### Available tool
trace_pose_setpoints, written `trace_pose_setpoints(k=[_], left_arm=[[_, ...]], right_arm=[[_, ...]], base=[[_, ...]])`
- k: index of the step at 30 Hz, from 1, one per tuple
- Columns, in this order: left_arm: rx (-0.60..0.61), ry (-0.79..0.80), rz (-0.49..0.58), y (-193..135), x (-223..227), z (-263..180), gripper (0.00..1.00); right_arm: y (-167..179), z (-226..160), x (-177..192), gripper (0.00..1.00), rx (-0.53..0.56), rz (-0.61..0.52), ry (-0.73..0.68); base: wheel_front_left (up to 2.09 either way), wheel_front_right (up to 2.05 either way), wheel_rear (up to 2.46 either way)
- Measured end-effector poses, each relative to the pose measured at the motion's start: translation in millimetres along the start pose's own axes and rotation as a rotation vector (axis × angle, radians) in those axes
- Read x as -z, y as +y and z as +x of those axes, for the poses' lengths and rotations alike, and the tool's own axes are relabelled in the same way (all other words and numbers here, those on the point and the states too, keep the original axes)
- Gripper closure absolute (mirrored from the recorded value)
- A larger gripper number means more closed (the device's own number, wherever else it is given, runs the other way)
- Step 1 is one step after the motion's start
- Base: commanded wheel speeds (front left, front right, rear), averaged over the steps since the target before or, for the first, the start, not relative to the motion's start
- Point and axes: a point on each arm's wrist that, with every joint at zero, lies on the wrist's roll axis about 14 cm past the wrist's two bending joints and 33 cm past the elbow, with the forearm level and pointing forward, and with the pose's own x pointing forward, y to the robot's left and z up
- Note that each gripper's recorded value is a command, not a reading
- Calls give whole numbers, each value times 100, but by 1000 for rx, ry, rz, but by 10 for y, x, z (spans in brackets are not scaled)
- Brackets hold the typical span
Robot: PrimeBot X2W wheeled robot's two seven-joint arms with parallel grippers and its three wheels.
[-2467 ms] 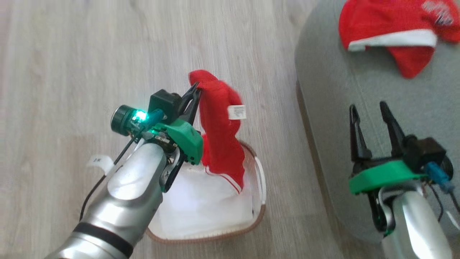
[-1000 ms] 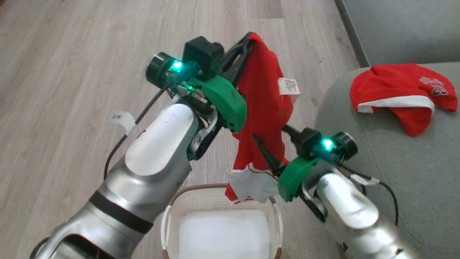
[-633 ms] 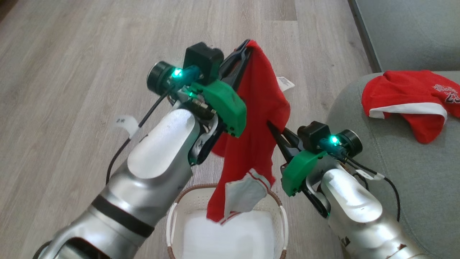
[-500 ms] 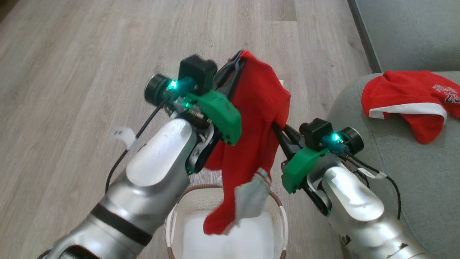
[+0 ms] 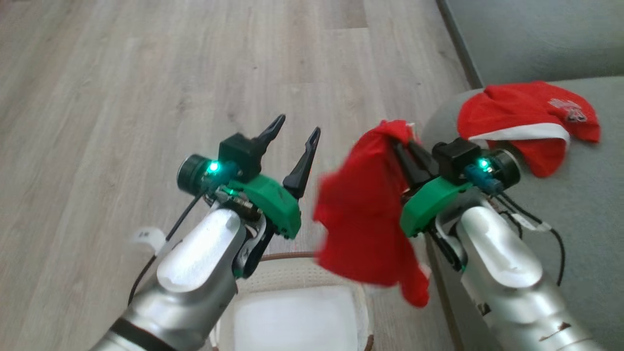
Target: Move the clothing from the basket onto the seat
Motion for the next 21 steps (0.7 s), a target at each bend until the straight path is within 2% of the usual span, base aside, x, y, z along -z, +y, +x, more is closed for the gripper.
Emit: trace_pose_setpoints(k=[12,21], left_arm=[[164,59,-70,-631,375,96,0],[308,81,-92,-1151,520,188,0]], right_arm=[[-922,-446,-316,100,205,-128,-47],[-1391,-863,-498,100,327,-205,-37]], base=[[0,0,0],[0,0,0]])
